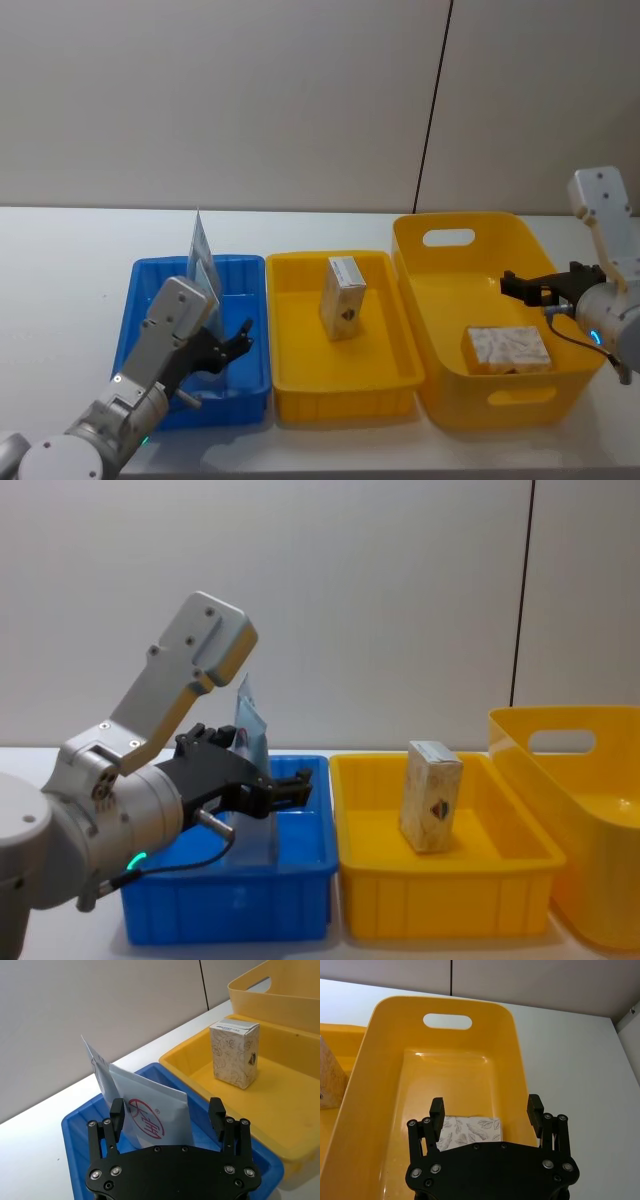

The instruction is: Bimanual collaborative sorting of washing and personal care products

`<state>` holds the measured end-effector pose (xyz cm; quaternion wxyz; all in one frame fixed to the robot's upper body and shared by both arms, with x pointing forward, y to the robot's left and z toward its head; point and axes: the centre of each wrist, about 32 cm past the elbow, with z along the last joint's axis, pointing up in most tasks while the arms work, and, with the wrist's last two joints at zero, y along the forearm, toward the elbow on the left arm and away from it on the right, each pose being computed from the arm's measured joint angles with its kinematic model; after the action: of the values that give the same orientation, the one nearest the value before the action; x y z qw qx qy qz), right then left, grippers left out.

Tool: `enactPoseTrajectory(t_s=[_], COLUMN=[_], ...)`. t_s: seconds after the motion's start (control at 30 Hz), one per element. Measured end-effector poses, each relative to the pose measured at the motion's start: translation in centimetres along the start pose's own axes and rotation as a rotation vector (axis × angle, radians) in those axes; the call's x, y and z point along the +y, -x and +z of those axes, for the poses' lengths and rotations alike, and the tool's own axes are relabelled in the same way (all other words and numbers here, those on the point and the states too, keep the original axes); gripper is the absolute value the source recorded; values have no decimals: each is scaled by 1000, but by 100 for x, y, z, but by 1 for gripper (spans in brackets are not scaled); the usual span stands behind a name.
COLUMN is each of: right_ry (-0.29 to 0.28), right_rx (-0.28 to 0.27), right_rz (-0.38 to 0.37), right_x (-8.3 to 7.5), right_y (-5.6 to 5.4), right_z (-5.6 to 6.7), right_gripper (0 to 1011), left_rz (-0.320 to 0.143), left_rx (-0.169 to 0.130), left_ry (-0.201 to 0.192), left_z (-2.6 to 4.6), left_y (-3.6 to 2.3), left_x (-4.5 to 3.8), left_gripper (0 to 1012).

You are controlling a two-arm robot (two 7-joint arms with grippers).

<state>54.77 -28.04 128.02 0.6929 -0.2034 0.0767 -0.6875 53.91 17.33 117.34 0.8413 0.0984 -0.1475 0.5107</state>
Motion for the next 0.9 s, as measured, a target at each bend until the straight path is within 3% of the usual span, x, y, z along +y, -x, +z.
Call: enactPoseTrajectory(t_s=[0.67,0.9], right_ry=[0,0], right_rx=[0,0], right_rz=[0,0], right_x=[0,0], right_y=[0,0], right_z=[0,0], right_gripper=[1003,1003], left_rz=[14,16], left_rx=[-41,-46], left_ry=[0,-1], left_z=[-13,-14], left_y=[0,2], left_x=[-81,-88], left_gripper=[1000,849])
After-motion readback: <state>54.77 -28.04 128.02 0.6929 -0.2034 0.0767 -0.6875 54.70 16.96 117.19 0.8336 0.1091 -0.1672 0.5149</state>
